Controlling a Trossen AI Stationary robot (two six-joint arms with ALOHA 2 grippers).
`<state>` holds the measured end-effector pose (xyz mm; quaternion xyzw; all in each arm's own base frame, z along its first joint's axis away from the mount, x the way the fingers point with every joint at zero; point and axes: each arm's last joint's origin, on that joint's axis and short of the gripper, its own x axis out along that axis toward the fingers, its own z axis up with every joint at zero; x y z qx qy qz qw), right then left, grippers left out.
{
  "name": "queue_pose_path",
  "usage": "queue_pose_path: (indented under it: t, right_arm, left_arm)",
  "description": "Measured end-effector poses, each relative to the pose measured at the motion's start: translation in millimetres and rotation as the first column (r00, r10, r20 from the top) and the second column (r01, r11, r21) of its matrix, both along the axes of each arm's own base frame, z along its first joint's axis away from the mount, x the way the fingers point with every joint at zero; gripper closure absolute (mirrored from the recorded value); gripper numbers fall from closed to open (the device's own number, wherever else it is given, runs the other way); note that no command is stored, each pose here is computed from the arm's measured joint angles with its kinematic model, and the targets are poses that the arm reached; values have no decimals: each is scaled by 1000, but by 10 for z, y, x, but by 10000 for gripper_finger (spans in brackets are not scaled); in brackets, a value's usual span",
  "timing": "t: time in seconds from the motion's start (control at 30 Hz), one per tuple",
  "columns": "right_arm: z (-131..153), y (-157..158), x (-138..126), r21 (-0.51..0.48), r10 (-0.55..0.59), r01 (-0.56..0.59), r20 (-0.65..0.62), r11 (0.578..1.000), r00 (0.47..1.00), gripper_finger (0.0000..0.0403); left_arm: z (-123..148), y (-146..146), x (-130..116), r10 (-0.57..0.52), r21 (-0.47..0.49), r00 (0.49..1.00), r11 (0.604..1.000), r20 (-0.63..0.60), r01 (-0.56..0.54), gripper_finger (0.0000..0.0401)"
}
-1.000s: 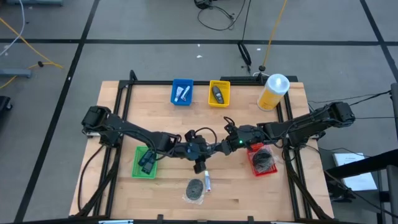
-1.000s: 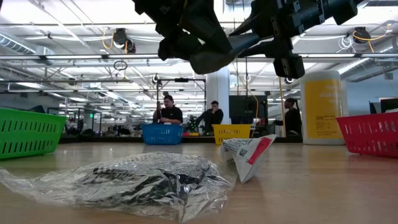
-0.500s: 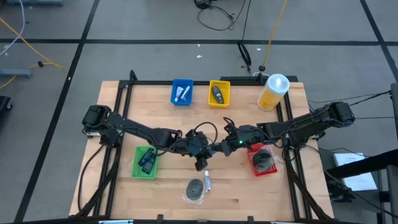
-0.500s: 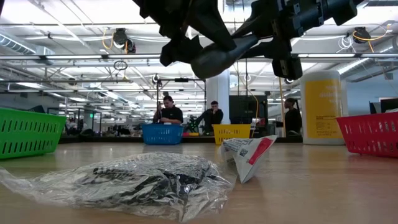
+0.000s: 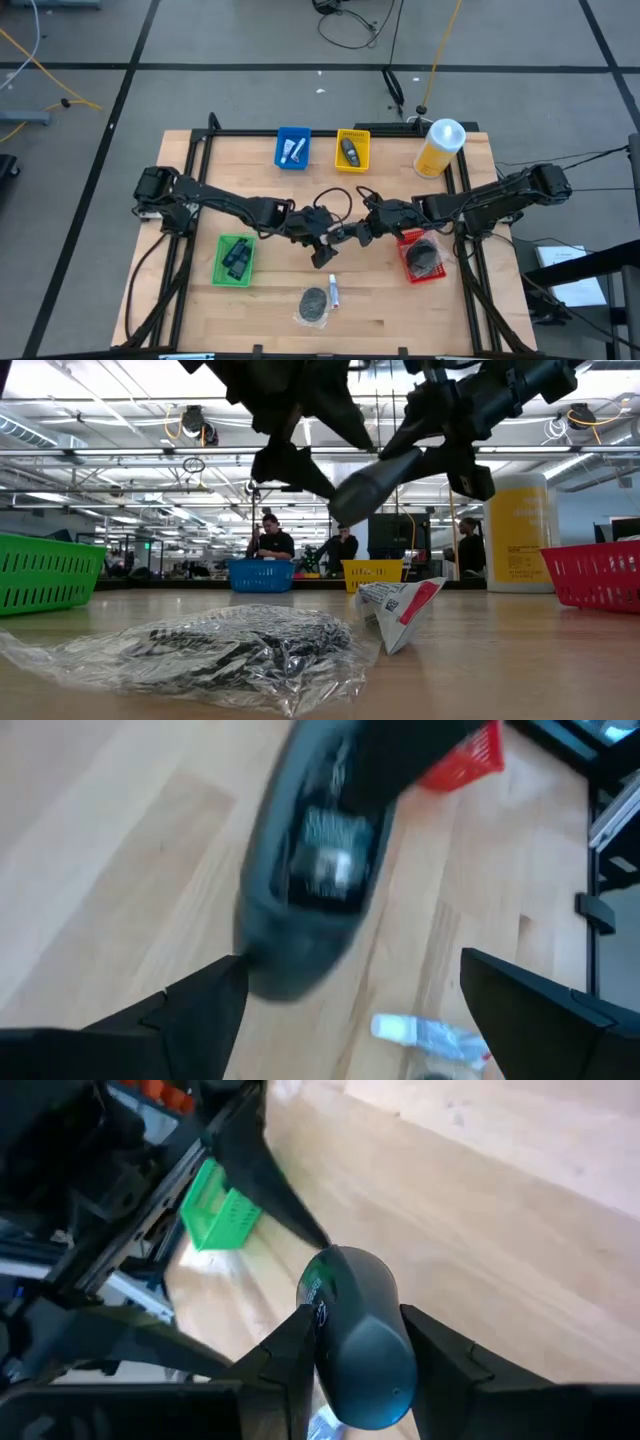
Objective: Pick & Place Travel size toiletries
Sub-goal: Put the gray deodorant into the yellow basket
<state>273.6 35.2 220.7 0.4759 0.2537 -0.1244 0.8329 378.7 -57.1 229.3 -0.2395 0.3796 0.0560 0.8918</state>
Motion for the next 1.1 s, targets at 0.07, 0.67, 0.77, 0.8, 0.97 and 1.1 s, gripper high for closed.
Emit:
queue_pose_path:
  t: [0.07,0.67,0.77,0.8,0.97,1.1]
  right_arm:
    - [-9,-51,-10,-11,-16,16,-18,1000,1000,292]
    - [48,-722,-1,-239,-282,285,47,928,958,292]
    - [92,-837,2,-283,-332,345,94,895,939,292]
    - [103,-875,0,-301,-346,362,105,883,932,292]
    - [154,-1061,-27,-417,-417,439,147,796,897,292]
    - [172,-1199,-70,-523,-478,479,148,706,866,291]
  left_arm:
    - [1,31,-30,-2,-18,999,1000,-32,1,44]
    - [793,329,-729,58,164,998,985,-15,-54,71]
    - [857,369,-865,67,215,997,975,-48,-55,69]
    - [886,383,-898,71,224,996,973,-45,-59,69]
    - [933,447,-1035,92,245,992,967,-89,-67,68]
    - [963,483,-1068,79,257,993,965,-87,-55,68]
